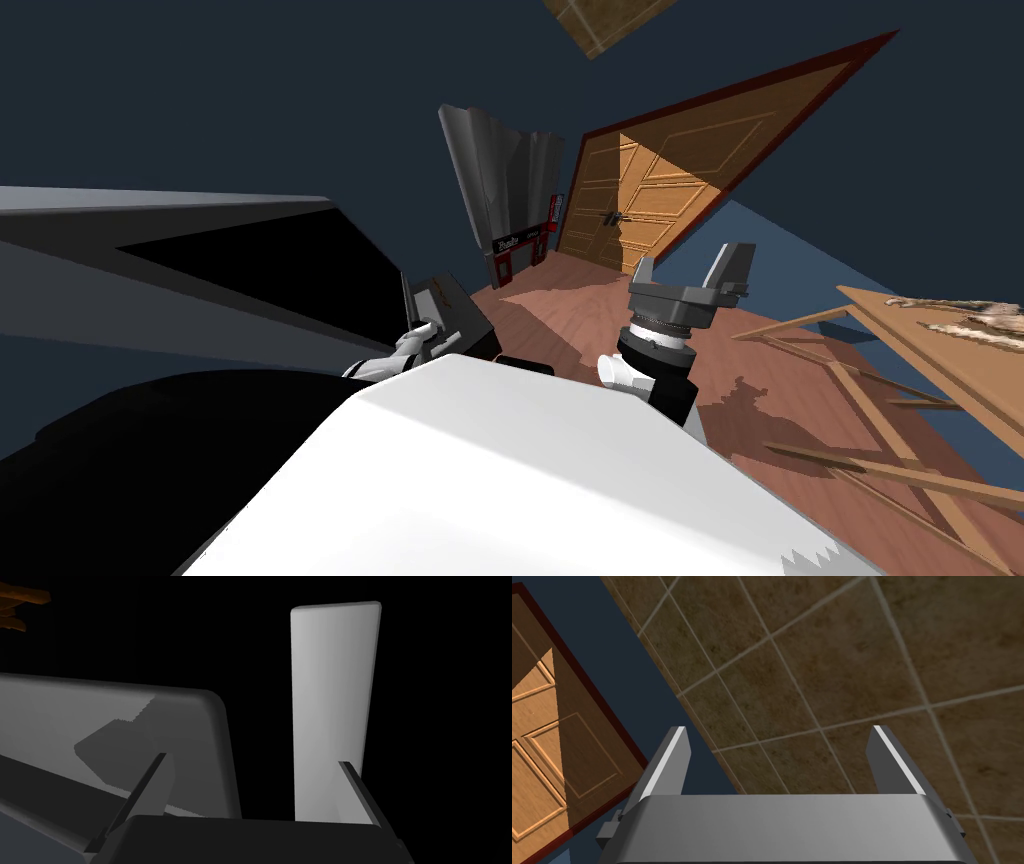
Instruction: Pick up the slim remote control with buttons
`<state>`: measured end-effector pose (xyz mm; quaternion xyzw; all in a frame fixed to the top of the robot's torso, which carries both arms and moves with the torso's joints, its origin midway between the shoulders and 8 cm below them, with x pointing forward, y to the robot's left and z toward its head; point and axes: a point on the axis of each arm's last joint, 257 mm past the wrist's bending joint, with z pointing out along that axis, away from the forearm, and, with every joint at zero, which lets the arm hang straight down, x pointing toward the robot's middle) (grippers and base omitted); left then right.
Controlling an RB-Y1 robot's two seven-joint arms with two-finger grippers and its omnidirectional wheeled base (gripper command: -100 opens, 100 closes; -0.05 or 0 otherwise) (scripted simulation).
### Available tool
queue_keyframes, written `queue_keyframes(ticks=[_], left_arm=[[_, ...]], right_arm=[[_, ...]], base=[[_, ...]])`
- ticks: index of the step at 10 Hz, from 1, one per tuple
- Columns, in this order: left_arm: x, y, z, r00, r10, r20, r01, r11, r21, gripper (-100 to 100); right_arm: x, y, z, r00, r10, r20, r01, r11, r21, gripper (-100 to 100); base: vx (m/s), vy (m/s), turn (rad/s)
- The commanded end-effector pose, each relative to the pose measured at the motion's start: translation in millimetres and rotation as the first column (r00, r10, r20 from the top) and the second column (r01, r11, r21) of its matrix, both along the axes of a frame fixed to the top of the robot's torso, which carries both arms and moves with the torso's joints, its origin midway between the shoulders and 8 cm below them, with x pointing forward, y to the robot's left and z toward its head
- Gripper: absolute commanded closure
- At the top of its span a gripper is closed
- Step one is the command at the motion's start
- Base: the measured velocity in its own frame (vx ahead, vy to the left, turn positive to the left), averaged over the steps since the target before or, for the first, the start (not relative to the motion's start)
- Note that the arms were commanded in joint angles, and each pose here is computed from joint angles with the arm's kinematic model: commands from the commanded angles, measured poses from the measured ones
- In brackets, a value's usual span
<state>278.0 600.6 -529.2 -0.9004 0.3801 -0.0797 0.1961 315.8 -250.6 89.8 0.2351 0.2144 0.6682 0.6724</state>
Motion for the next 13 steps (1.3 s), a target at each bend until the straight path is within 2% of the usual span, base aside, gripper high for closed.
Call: queue_keyframes(ticks=[1, 3, 5, 7, 8, 9, 10, 11, 13], left_arm=[[-24, -3.2, -10, 0.998, 0.048, -0.044, -0.050, 0.998, -0.048, -100], [-49, -8.6, -20, 0.991, 0.102, -0.093, -0.111, 0.989, -0.101, -100], [-72, -15.6, -28, 0.979, 0.149, -0.139, -0.169, 0.974, -0.148, -100], [-72, -15.6, -28, 0.979, 0.149, -0.139, -0.169, 0.974, -0.148, -100], [-92, -23.8, -35, 0.965, 0.189, -0.182, -0.223, 0.956, -0.188, -100], [-96, -24.9, -37, 0.963, 0.193, -0.189, -0.229, 0.955, -0.191, -100], [-101, -28.1, -38, 0.957, 0.207, -0.201, -0.248, 0.947, -0.206, -100], [-116, -36.6, -42, 0.942, 0.236, -0.237, -0.292, 0.927, -0.237, -100], [-117, -36.7, -42, 0.942, 0.236, -0.237, -0.292, 0.927, -0.237, -100]], right_arm=[[0, 0, 0, 1.000, 0.000, 0.000, 0.000, 1.000, 0.000, 0], [0, 0, 0, 1.000, 0.000, 0.000, 0.000, 1.000, 0.000, 0], [0, 0, 0, 1.000, 0.000, 0.000, 0.000, 1.000, 0.000, 0], [0, 0, 0, 1.000, 0.000, 0.000, 0.000, 1.000, 0.000, 0], [0, 0, 0, 1.000, 0.000, 0.000, 0.000, 1.000, 0.000, 0], [0, 0, 0, 1.000, 0.000, 0.000, 0.000, 1.000, 0.000, 0], [0, 0, 0, 1.000, 0.000, 0.000, 0.000, 1.000, 0.000, 0], [0, 0, 0, 1.000, 0.000, 0.000, 0.000, 1.000, 0.000, 0], [0, 0, 0, 1.000, 0.000, 0.000, 0.000, 1.000, 0.000, 0]], base=[[-0.007, 0.054, -0.212], [-0.007, 0.049, -0.159], [-0.010, 0.050, -0.184], [0.001, 0.023, -0.009], [0.000, 0.022, -0.209], [-0.001, 0.040, -0.133], [-0.006, 0.044, -0.064], [0.005, 0.062, -0.196], [0.003, 0.041, -0.045]])
